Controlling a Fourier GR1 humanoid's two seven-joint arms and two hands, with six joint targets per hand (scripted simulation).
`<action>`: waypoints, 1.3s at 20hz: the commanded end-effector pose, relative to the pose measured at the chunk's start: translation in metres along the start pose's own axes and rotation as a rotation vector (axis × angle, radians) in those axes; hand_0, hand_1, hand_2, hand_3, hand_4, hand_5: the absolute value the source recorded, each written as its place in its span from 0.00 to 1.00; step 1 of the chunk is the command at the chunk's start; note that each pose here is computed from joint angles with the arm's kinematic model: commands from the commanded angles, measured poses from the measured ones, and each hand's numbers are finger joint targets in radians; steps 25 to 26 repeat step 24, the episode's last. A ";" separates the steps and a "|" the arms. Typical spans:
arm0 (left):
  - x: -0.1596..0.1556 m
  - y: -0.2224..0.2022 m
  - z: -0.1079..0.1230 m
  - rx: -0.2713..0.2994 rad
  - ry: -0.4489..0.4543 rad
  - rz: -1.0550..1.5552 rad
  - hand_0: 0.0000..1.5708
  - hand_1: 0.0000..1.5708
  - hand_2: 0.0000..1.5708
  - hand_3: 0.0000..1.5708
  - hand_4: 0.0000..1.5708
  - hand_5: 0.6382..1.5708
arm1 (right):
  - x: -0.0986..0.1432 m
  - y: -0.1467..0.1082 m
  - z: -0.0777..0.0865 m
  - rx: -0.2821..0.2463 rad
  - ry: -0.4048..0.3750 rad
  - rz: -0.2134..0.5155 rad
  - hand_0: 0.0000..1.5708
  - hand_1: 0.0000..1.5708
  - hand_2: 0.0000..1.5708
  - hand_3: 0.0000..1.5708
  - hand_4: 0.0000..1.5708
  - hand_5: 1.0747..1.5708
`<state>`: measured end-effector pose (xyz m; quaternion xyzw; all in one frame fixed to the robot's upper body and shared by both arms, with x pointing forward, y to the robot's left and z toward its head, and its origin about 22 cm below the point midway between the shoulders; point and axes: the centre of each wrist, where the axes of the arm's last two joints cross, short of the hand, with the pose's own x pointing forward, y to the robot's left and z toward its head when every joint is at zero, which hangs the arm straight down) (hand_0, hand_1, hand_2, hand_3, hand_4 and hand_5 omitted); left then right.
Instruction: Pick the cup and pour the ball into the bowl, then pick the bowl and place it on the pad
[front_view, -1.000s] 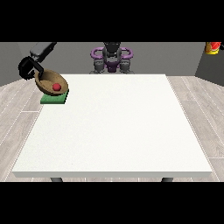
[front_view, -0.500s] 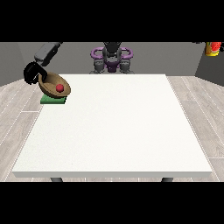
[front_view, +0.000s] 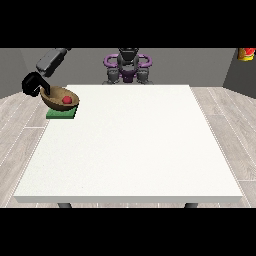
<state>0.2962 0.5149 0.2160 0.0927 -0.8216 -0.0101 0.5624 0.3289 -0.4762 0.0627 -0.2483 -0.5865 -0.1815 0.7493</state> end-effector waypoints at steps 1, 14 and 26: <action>-0.005 0.008 0.007 0.000 0.008 -0.001 0.00 0.00 0.00 0.00 0.76 0.99 | 0.003 -0.007 -0.001 -0.015 0.002 -0.026 0.95 0.95 0.89 0.51 0.00 0.95; 0.020 0.012 -0.005 0.028 -0.071 -0.022 0.00 0.00 0.00 0.00 0.76 1.00 | 0.014 0.031 -0.005 0.044 -0.052 0.059 0.12 0.12 0.26 0.50 0.00 0.76; -0.044 -0.021 0.015 0.005 0.125 0.000 0.00 0.00 0.00 0.00 0.76 1.00 | 0.035 0.023 -0.007 0.114 0.008 0.172 0.00 0.00 0.00 0.00 0.13 0.61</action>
